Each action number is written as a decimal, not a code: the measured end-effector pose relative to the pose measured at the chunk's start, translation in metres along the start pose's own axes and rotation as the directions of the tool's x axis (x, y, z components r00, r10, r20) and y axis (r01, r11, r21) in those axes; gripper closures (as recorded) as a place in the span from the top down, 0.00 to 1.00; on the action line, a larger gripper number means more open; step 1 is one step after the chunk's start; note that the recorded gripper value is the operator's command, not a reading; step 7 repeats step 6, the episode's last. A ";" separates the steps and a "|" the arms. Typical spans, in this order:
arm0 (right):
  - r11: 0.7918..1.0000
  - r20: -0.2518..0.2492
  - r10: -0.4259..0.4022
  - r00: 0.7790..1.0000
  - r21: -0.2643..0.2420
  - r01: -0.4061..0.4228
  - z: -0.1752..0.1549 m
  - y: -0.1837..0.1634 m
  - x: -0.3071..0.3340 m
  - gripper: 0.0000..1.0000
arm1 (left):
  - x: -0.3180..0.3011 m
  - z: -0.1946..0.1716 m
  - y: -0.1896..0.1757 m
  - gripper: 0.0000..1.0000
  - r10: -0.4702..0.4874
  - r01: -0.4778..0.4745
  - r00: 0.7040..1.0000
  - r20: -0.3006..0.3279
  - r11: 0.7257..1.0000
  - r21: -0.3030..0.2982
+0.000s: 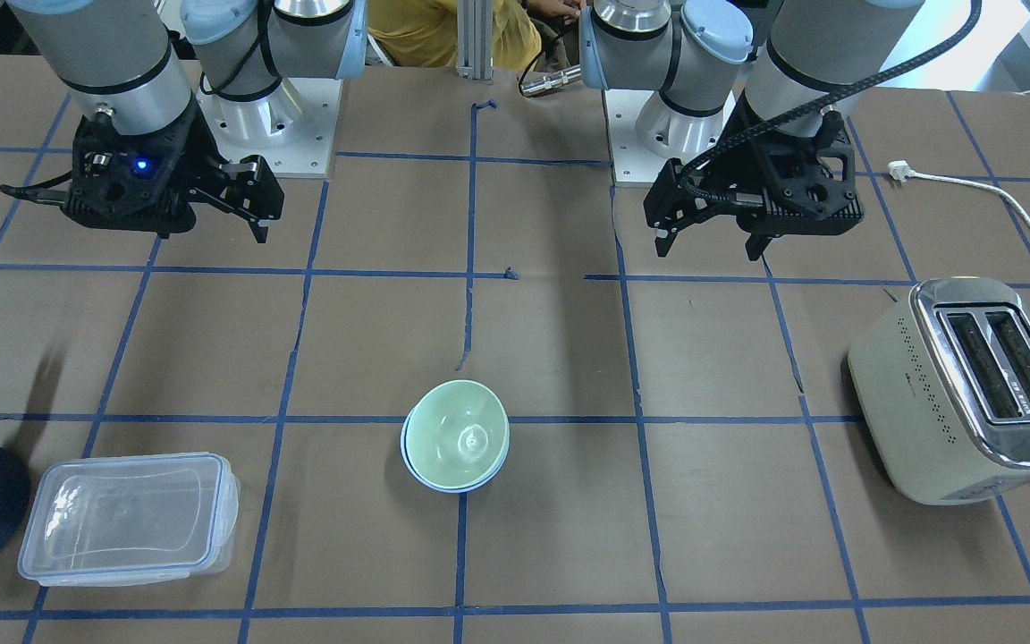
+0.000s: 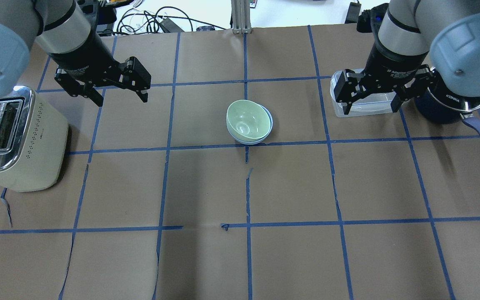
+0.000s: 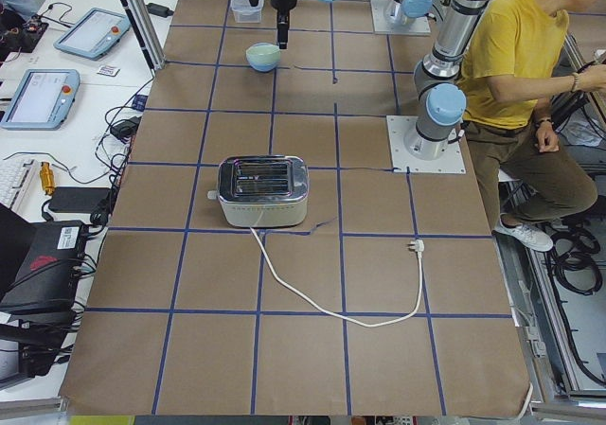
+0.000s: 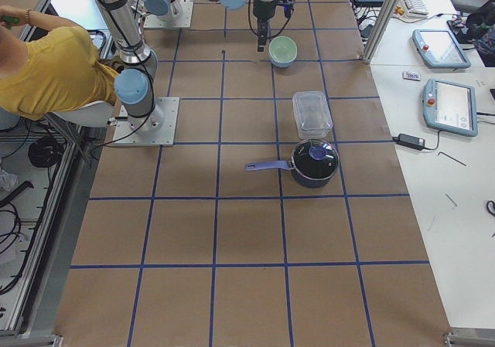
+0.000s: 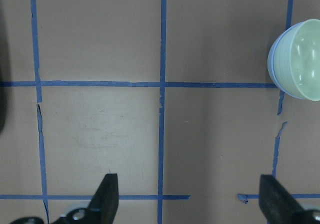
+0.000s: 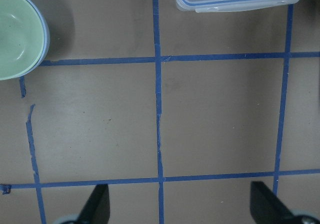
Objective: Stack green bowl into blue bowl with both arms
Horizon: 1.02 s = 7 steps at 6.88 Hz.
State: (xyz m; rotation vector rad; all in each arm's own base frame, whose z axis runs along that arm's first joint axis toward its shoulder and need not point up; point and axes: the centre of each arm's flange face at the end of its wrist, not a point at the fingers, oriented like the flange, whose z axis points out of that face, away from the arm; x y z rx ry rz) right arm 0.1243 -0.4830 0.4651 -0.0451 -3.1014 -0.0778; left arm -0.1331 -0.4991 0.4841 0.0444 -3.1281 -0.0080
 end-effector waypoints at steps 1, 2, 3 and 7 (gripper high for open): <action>1.000 0.002 0.011 1.000 -0.001 -0.011 -0.004 0.001 0.006 1.00 | 0.000 0.000 0.000 1.00 0.000 0.000 1.000 0.000 1.000 0.000; 1.000 0.004 0.017 1.000 -0.004 -0.017 -0.011 0.004 0.009 1.00 | 0.000 0.000 0.000 1.00 -0.005 0.005 1.000 0.002 1.000 0.002; 1.000 0.005 0.018 1.000 -0.004 -0.018 -0.019 0.008 0.009 1.00 | -0.001 0.000 -0.001 1.00 -0.012 0.012 1.000 0.006 1.000 0.007; 1.000 0.010 0.017 1.000 0.000 -0.017 -0.028 0.013 0.009 1.00 | 0.000 -0.002 -0.004 1.00 -0.018 0.017 1.000 0.010 0.999 0.045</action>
